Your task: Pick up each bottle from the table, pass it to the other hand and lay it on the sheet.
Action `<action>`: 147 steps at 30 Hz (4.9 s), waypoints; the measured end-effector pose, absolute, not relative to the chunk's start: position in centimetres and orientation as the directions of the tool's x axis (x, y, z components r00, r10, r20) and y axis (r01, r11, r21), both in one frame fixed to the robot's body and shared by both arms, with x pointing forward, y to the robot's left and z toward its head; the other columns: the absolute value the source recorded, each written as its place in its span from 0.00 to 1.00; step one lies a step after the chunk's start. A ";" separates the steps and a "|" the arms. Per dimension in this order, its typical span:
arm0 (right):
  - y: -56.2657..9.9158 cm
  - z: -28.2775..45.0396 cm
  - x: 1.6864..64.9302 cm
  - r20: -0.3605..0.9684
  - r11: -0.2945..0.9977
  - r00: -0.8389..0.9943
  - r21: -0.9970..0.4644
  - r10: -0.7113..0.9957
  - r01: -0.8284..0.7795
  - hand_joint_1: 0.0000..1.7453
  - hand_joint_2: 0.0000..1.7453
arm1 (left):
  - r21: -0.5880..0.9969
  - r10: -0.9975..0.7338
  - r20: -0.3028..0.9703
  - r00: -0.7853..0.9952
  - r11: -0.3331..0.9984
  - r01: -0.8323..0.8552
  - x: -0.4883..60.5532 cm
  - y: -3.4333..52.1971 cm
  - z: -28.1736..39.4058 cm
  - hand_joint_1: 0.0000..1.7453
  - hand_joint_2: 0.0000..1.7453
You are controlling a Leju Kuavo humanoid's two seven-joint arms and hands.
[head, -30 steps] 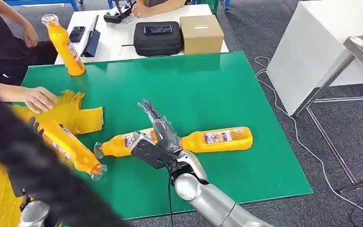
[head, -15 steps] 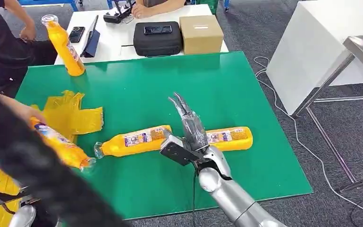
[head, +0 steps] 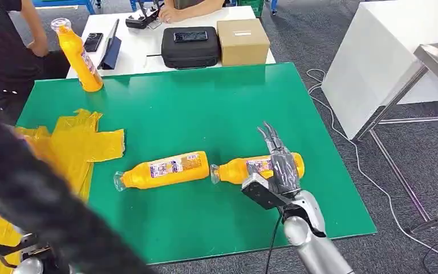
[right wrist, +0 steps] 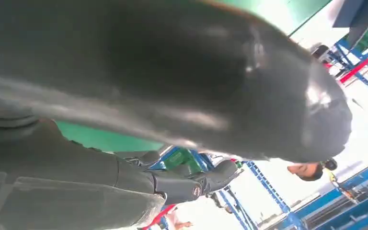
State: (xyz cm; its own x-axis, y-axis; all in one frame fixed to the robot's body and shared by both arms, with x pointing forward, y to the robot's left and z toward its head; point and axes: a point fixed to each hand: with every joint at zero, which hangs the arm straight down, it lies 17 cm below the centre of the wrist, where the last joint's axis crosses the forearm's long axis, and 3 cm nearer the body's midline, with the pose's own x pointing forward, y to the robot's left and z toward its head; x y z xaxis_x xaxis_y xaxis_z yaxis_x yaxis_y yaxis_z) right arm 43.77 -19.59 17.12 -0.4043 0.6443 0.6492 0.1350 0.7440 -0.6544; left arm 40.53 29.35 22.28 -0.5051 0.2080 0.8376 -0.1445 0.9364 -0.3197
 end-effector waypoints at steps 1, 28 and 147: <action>-20.0 17.0 43.7 0.650 0.741 -0.394 -0.656 0.650 0.140 0.00 1.00 | -0.322 0.214 0.838 -0.501 0.937 -0.137 40.6 29.2 22.3 0.00 0.00; -29.0 9.8 48.0 0.352 0.342 -0.173 -0.936 0.920 -0.084 0.00 1.00 | -0.375 0.295 0.819 -0.492 0.924 -0.071 43.2 28.5 23.0 0.00 0.00; 1.4 25.4 50.8 0.584 0.631 -0.421 -0.775 0.694 -0.036 1.00 1.00 | -0.595 0.616 0.707 -0.347 0.783 0.179 47.3 19.2 27.8 0.00 1.00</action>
State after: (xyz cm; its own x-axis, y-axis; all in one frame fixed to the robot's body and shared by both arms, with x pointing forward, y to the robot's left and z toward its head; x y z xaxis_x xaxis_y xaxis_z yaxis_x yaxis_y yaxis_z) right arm 50.77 1.36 25.43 -0.4212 0.6940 0.5839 -0.0357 0.6306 -0.7753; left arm 47.29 19.20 27.80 -0.3473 0.6162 0.7069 0.1786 0.7835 -0.5952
